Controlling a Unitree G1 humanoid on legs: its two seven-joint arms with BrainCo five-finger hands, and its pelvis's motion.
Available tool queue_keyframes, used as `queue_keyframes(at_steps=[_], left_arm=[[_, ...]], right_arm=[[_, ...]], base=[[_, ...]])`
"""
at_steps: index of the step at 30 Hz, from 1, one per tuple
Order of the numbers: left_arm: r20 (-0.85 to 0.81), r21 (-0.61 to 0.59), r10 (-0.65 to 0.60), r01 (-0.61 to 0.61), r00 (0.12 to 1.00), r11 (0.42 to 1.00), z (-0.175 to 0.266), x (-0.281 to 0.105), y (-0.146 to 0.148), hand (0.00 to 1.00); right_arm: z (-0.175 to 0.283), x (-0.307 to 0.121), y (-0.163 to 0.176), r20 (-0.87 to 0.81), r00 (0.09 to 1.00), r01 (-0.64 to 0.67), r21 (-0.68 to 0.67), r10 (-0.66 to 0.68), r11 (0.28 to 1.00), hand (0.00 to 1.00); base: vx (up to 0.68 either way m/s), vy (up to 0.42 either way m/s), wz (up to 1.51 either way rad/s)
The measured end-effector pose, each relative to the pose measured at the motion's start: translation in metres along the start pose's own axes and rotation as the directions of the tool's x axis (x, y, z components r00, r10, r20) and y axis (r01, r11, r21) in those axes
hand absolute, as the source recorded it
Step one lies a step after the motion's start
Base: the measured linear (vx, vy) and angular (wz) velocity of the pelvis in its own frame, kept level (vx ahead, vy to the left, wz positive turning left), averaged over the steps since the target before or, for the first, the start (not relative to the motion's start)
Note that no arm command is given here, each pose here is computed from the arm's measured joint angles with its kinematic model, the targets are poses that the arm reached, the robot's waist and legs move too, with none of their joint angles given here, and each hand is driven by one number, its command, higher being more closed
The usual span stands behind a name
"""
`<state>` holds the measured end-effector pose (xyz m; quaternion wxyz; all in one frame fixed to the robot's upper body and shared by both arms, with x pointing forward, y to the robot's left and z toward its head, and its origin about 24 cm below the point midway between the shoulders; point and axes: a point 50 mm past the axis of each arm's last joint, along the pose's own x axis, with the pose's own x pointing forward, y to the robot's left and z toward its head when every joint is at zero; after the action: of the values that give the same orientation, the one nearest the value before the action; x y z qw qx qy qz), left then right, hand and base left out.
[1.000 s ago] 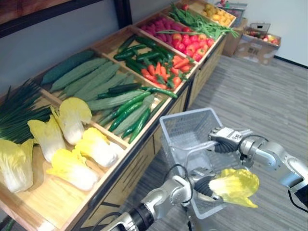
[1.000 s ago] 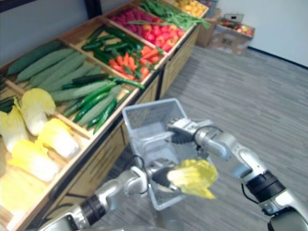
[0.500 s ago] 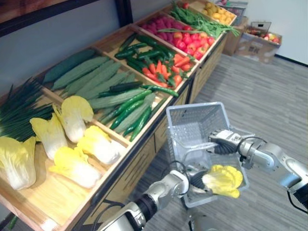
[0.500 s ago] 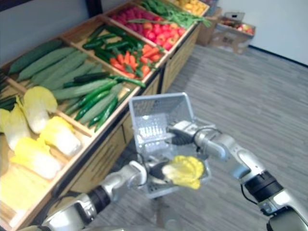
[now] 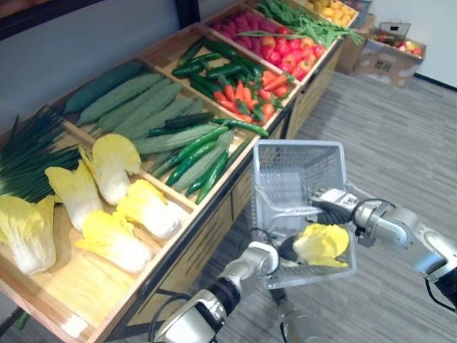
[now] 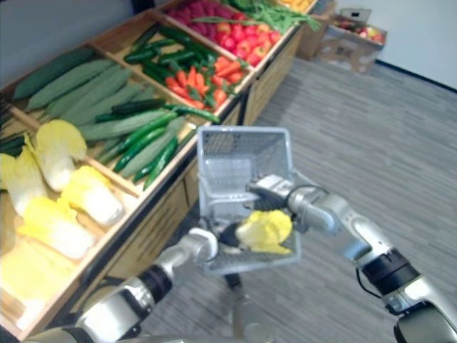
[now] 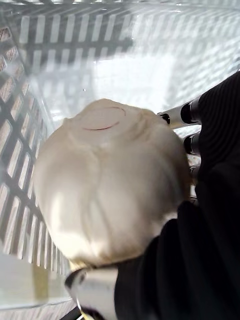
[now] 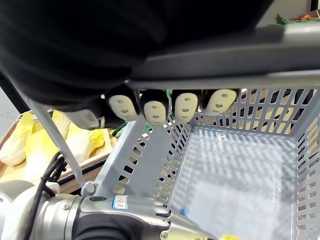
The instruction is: Pick vegetable in the basket
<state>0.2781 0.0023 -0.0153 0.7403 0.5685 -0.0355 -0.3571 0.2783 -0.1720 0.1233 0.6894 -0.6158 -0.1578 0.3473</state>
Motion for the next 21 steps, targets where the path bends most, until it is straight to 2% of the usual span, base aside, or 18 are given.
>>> queue_keyframes(at_steps=[6,12,16,18,20,21], left_arm=[[0.000,-0.016,0.011,-0.011,1.000,1.000,0.003,0.001,0.003,0.00],[0.071,0.022,0.045,-0.046,0.996,0.999,0.016,0.000,0.011,0.00],[0.225,0.089,0.092,-0.115,0.970,0.989,0.046,-0.008,0.022,0.00],[0.394,0.053,0.128,-0.162,0.910,0.985,0.077,-0.023,0.030,0.00],[0.505,0.004,0.151,-0.177,0.850,0.984,0.099,-0.037,0.034,0.00],[0.510,-0.029,0.152,-0.159,0.847,0.987,0.101,-0.042,0.034,0.00]], right_arm=[[-0.001,0.000,-0.001,-0.006,1.000,0.003,0.002,-0.003,1.000,1.00],[-0.007,-0.004,-0.006,-0.039,0.999,0.028,0.004,-0.028,1.000,1.00],[-0.014,-0.010,-0.005,-0.081,0.996,0.039,0.021,-0.037,0.999,1.00],[-0.018,-0.013,0.004,-0.101,0.995,0.017,0.042,-0.013,0.999,1.00],[-0.020,-0.016,0.011,-0.117,0.993,0.003,0.061,0.004,0.998,1.00],[-0.022,-0.021,0.015,-0.127,0.992,0.001,0.075,0.008,0.997,1.00]], base=[[0.00,-0.002,0.02],[0.02,-0.002,0.05],[0.01,-0.005,0.05],[0.02,0.000,0.05],[0.00,0.000,0.00],[0.00,0.000,0.00]])
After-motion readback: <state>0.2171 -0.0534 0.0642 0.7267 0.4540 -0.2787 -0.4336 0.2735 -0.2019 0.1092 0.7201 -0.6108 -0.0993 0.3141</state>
